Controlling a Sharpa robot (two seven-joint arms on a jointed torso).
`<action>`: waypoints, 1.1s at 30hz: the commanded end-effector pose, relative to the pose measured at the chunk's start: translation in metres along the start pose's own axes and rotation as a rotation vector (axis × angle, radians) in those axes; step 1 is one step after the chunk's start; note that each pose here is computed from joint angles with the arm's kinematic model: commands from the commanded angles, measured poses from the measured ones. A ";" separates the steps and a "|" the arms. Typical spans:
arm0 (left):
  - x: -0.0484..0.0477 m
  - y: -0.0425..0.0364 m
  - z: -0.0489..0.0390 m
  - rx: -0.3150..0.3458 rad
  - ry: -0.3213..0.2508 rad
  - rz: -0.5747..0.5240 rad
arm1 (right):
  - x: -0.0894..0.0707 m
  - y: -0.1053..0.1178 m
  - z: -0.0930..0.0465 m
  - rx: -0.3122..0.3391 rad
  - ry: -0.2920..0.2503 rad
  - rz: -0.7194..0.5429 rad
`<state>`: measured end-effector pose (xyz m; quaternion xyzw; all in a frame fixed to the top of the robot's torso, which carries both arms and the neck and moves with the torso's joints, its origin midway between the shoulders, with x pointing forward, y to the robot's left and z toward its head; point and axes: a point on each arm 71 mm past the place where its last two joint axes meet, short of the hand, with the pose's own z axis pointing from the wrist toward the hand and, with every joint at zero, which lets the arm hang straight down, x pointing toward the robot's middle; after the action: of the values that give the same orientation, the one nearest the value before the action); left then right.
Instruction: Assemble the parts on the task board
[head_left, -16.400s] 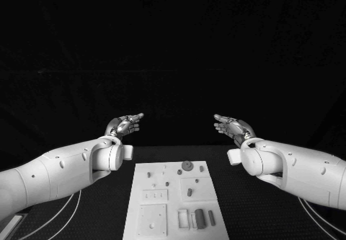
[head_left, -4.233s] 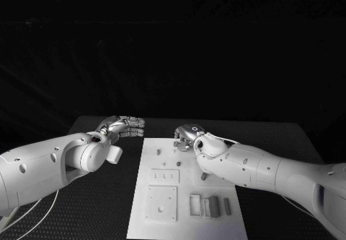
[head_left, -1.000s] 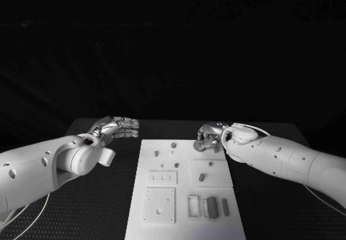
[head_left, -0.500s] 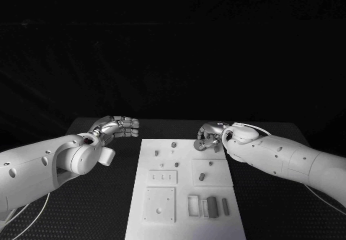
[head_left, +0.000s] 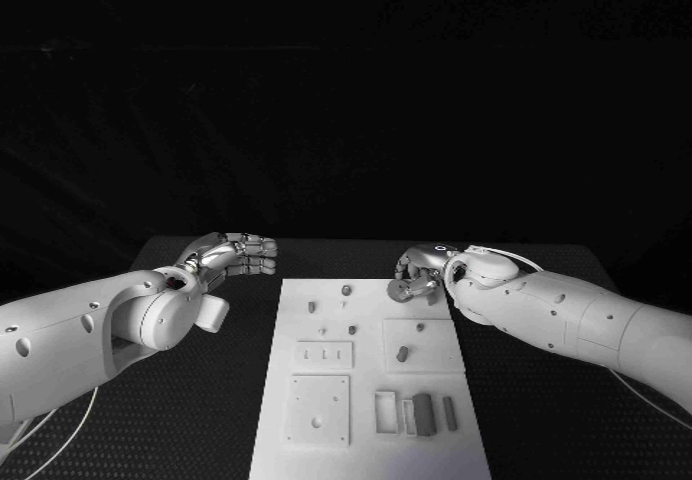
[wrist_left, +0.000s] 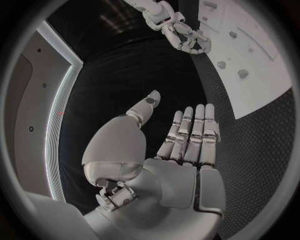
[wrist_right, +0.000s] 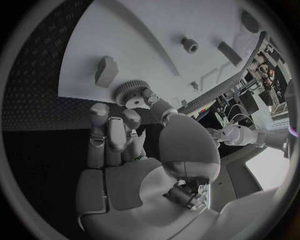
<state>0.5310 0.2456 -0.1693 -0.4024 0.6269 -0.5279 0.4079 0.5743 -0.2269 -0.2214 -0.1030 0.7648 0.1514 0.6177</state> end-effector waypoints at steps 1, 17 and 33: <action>0.0026 -0.0019 0.0007 0.011 0.020 0.000 | 0.010 -0.002 -0.002 0.007 0.045 -0.011; 0.0022 -0.0017 0.0007 0.011 0.019 0.000 | 0.015 -0.003 -0.004 0.017 0.069 -0.022; 0.0005 -0.0012 -0.0004 0.007 0.016 0.000 | 0.030 -0.003 -0.005 0.035 0.093 -0.085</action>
<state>0.5310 0.2472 -0.1695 -0.4029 0.6273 -0.5268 0.4082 0.5718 -0.2260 -0.2253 -0.1128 0.7591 0.1451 0.6245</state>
